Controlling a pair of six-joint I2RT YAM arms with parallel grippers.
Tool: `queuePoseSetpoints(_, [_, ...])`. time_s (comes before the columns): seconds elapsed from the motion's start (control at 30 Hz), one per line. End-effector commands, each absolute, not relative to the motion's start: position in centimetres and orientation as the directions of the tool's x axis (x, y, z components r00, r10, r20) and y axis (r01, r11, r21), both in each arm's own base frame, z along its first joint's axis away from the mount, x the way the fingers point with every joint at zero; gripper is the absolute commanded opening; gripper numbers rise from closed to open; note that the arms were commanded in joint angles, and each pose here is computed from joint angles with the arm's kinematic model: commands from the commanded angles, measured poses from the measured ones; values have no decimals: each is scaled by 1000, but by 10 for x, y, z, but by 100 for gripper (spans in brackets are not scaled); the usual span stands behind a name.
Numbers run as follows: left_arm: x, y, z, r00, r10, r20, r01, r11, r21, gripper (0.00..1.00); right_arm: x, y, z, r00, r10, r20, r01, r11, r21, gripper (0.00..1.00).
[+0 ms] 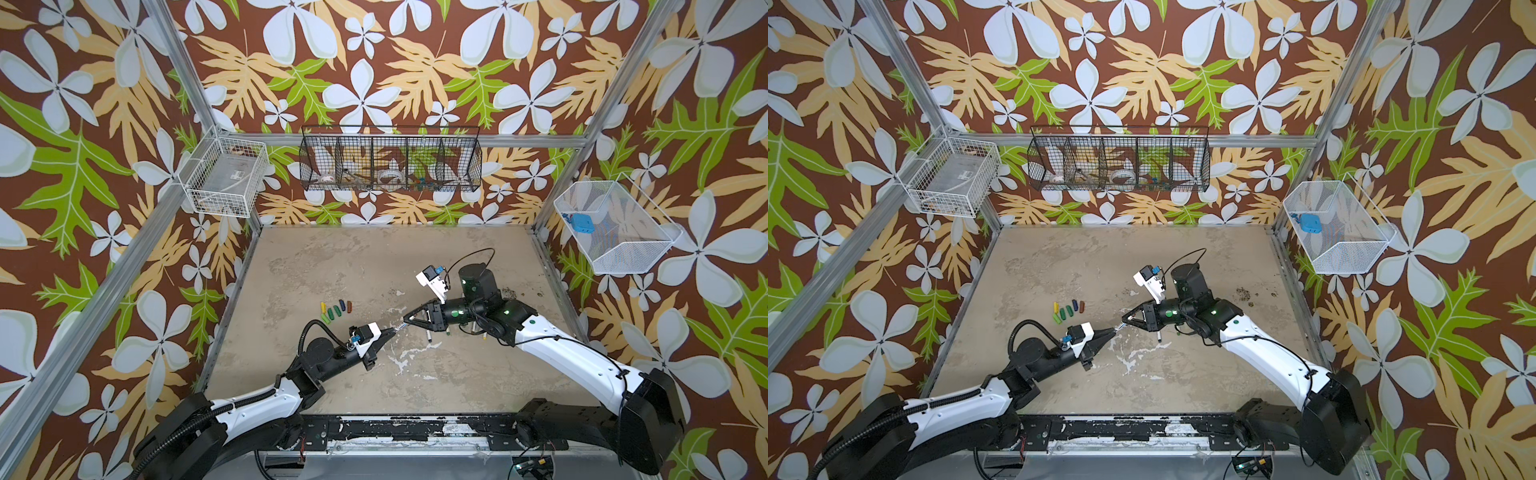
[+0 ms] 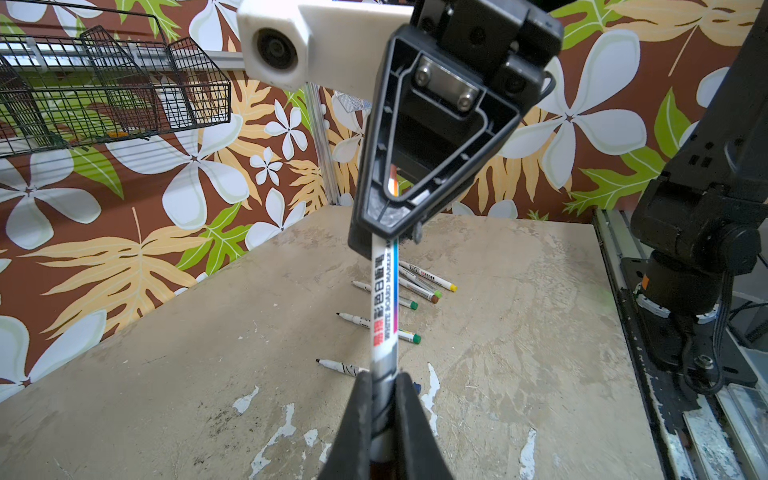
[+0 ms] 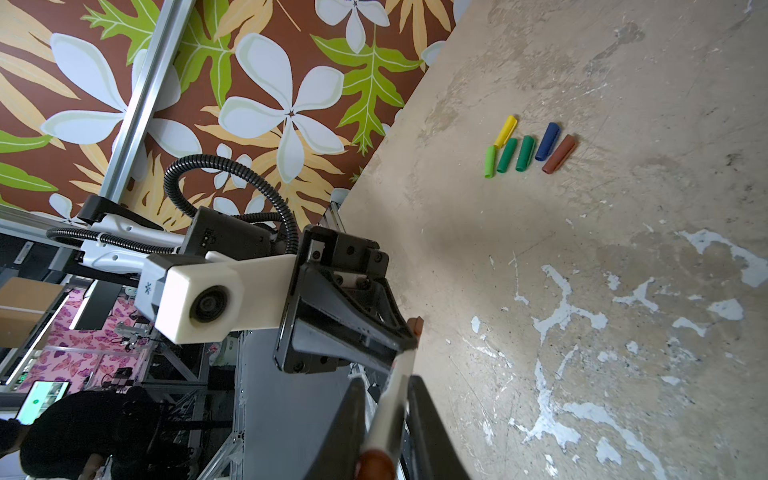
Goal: Open the pen caps
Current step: 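Bring the marker toward the right gripper while the right closes on its body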
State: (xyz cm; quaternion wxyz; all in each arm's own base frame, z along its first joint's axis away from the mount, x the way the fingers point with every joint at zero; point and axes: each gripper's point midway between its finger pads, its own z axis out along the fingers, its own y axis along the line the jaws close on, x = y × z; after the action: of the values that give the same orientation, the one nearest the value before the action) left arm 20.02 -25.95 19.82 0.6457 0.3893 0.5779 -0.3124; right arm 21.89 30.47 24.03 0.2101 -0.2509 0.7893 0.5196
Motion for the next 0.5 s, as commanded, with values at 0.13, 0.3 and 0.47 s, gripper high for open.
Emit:
queuePoseSetpoints(0.13, [201,-261,204,156,37,-987,850,504,153,7,219,303,239,-769,-191,-610,-633,357,687,9])
queuePoseSetpoints(0.3, [209,-255,206,139,28,-990,822,554,132,16,222,298,239,-748,-186,-637,-651,392,650,0])
queuePoseSetpoints(0.47, [228,-241,217,52,-54,-997,748,664,3,48,238,285,239,-690,-166,-704,-676,495,546,0])
